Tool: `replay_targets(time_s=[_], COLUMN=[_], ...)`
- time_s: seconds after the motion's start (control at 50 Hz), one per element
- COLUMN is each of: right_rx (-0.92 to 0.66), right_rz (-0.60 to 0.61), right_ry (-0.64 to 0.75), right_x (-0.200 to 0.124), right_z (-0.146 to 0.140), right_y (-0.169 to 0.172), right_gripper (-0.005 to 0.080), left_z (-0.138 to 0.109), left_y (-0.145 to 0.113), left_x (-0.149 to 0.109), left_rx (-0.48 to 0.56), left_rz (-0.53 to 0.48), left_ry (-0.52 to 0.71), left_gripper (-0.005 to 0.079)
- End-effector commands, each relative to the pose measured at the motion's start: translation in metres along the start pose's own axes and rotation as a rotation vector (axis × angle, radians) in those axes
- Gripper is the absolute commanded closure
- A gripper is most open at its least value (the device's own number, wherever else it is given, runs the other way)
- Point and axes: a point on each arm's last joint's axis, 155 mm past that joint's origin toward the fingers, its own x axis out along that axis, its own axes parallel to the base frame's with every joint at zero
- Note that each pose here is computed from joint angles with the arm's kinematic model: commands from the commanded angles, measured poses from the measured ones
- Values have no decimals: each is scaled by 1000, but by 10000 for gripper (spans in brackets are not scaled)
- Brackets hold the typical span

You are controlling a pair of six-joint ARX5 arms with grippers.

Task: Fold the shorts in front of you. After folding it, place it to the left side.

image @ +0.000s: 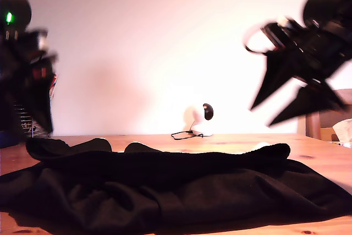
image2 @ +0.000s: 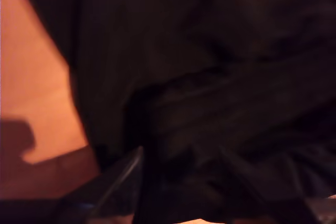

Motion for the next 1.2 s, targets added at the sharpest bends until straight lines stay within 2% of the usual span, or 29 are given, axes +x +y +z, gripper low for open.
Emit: replay_targets(time_s=[0.0, 0.22, 0.4, 0.62, 0.72, 0.96, 1.18], right_rx=[-135, -546, -828, -1140, -1188, -1175, -1187], right_rz=[22, -68, -239, -260, -248, -219, -243], right_ry=[22, 47, 119, 138, 123, 206, 168], right_x=[10, 39, 52, 67, 77, 100, 109], right_z=[-3, 1, 0, 4, 6, -14, -3], right_y=[12, 33, 29, 45, 50, 37, 32], right_gripper=[419, 409, 335, 276, 276, 276, 276], left_z=[-7, 0, 0, 2, 2, 2, 2], left_y=[-4, -11, -13, -16, -20, -24, -28], left_x=[5, 6, 6, 6, 6, 6, 5], left_rx=[23, 51, 47, 43, 42, 35, 23], left_rz=[-10, -21, -28, -44, -66, -91, -110], left_ry=[25, -2, -1, -7, -8, -8, -9], left_gripper=[350, 350, 350, 350, 350, 350, 351])
